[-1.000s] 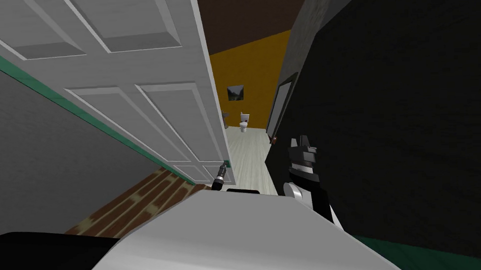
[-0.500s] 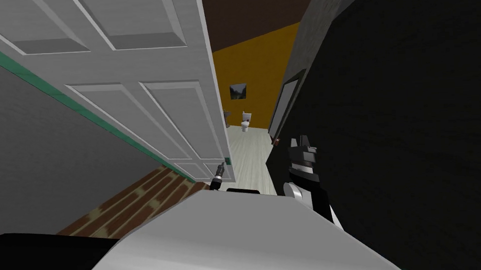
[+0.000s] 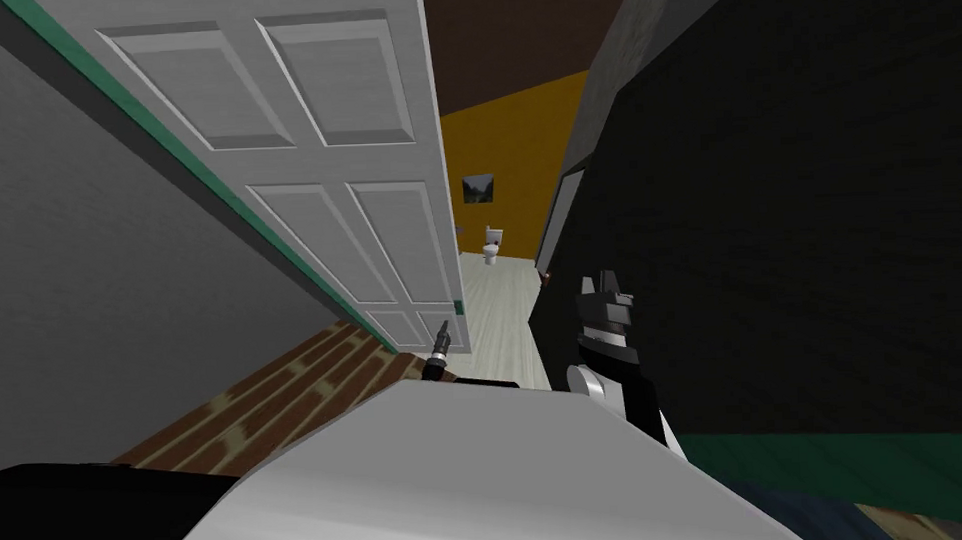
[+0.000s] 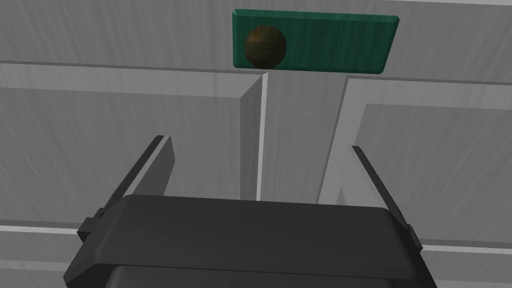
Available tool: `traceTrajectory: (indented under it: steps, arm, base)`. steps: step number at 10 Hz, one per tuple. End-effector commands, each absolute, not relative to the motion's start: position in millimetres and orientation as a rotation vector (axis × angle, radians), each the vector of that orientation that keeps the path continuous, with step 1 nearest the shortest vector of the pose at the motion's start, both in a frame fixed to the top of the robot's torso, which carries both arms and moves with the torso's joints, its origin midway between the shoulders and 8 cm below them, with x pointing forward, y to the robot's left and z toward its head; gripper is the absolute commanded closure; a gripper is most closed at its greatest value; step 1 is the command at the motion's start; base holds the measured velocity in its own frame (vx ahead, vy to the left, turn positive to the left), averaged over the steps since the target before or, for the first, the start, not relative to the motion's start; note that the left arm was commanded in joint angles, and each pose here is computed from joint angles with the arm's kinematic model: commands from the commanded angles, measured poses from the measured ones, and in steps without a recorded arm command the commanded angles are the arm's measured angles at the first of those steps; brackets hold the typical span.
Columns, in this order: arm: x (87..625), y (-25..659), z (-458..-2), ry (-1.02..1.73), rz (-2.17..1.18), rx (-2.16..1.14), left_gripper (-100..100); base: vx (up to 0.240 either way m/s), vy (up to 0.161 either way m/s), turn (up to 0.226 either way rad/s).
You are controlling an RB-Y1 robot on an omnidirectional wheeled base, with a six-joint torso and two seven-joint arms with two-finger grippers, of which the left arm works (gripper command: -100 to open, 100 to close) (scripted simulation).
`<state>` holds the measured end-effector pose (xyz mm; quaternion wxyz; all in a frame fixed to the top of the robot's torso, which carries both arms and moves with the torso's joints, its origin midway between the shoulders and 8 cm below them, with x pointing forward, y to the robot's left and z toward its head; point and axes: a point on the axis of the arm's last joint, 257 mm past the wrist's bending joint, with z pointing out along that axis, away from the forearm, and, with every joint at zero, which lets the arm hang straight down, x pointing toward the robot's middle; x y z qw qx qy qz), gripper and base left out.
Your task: Push the door open
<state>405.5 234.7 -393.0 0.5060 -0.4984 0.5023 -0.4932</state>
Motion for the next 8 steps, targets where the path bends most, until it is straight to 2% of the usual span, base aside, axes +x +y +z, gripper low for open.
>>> traceTrajectory:
  steps: [1, 4, 8]
  arm:
    - [405.5, 234.7, -393.0, 1.212, -1.190, -1.202, -100]
    - [407.3, 244.0, -392.9, 1.218, -1.175, -1.187, -100]
    - [411.7, 245.3, -391.9, 1.205, -1.173, -1.188, -100]
  base:
    - [-0.110, -0.031, 0.008]
    - [0.127, 0.004, -0.017]
    - [0.216, -0.012, -0.020]
